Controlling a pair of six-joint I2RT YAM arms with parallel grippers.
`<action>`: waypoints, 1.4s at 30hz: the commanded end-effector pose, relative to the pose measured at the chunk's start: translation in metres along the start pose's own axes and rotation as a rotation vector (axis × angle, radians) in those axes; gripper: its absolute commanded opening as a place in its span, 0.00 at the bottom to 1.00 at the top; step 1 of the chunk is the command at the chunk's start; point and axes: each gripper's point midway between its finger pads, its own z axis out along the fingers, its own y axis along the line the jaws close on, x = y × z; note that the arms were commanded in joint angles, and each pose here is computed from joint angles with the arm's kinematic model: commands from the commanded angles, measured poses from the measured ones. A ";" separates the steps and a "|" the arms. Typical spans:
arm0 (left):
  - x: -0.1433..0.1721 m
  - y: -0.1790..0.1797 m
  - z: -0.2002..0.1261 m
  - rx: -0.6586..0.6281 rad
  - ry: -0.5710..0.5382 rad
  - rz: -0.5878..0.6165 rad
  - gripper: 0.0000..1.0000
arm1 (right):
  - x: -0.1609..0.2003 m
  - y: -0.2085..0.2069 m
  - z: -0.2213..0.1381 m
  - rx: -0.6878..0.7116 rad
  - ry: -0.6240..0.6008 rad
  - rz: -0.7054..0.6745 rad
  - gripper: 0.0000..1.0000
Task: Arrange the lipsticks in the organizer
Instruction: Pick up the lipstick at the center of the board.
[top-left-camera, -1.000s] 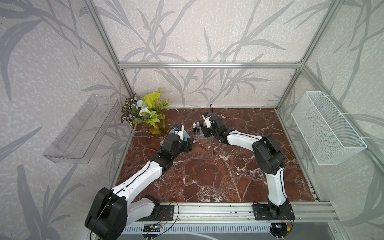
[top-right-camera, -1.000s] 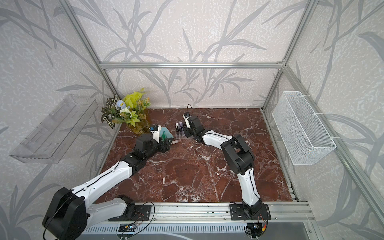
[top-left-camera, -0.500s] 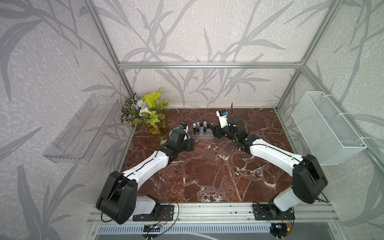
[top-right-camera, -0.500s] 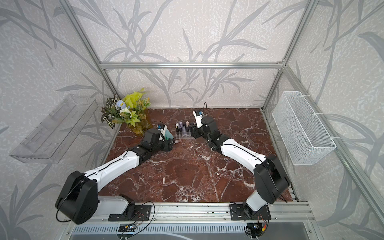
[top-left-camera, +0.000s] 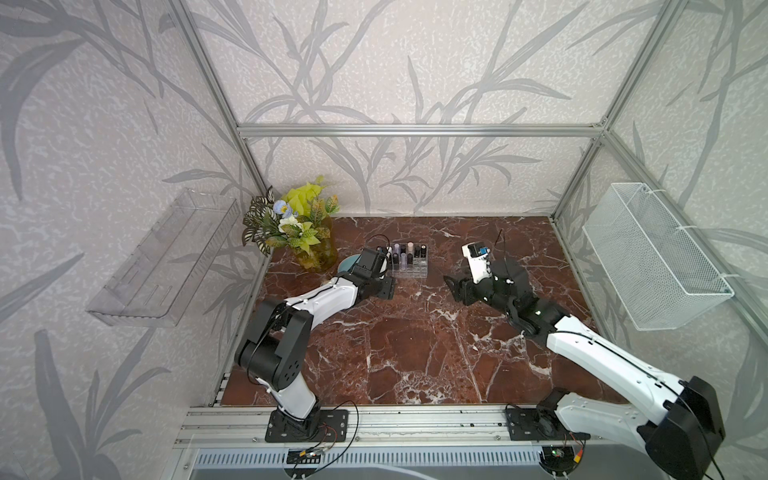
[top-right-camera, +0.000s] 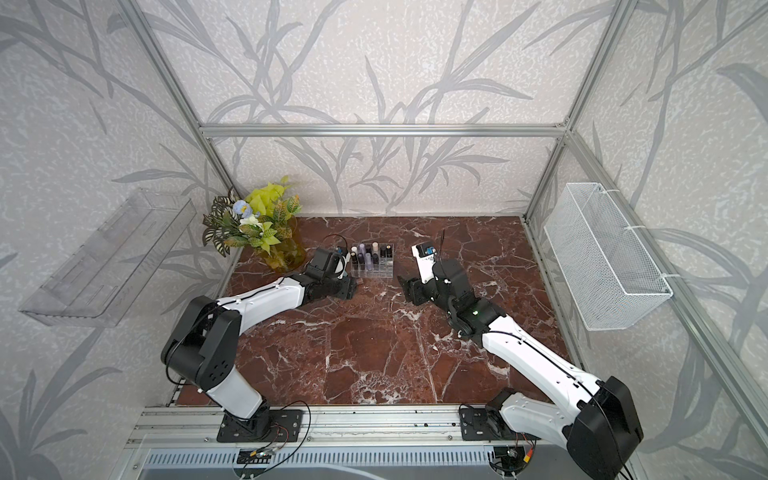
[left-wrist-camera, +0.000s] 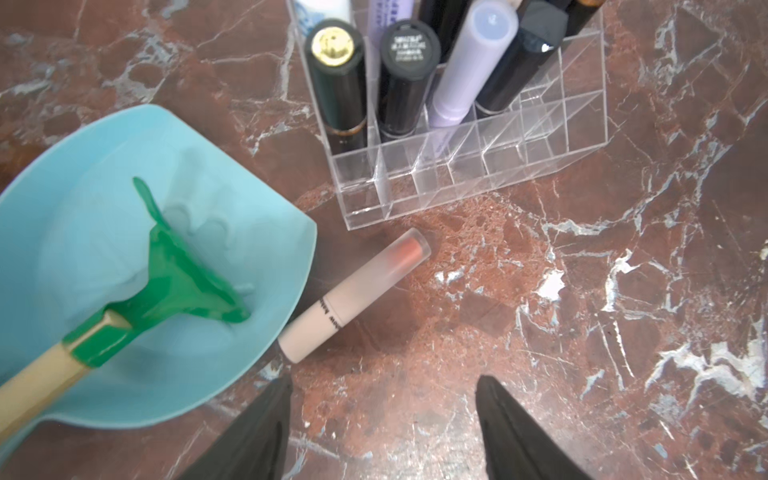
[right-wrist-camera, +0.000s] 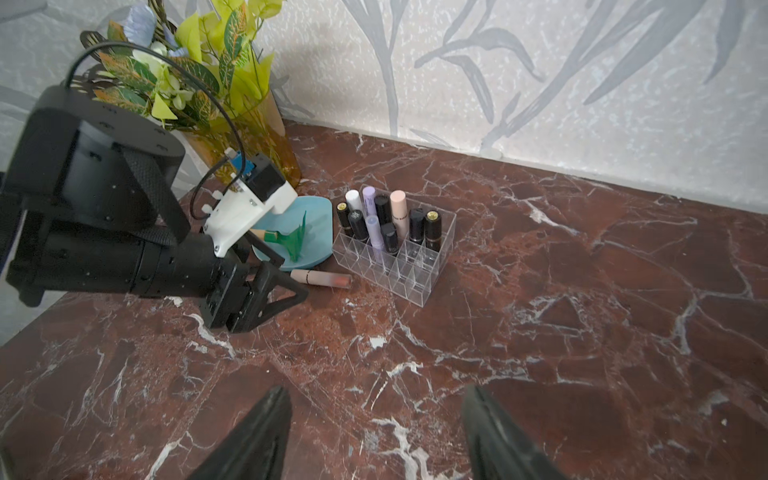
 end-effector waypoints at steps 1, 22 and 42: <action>-0.007 -0.001 0.010 0.008 0.009 0.044 0.72 | 0.006 -0.008 -0.006 0.023 0.017 0.013 0.70; -0.013 0.006 0.049 -0.042 0.068 0.107 0.72 | 0.008 -0.008 -0.008 0.012 0.034 0.017 0.70; 0.030 -0.008 0.055 -0.007 0.171 0.121 0.60 | 0.008 -0.007 -0.009 0.005 0.040 0.028 0.70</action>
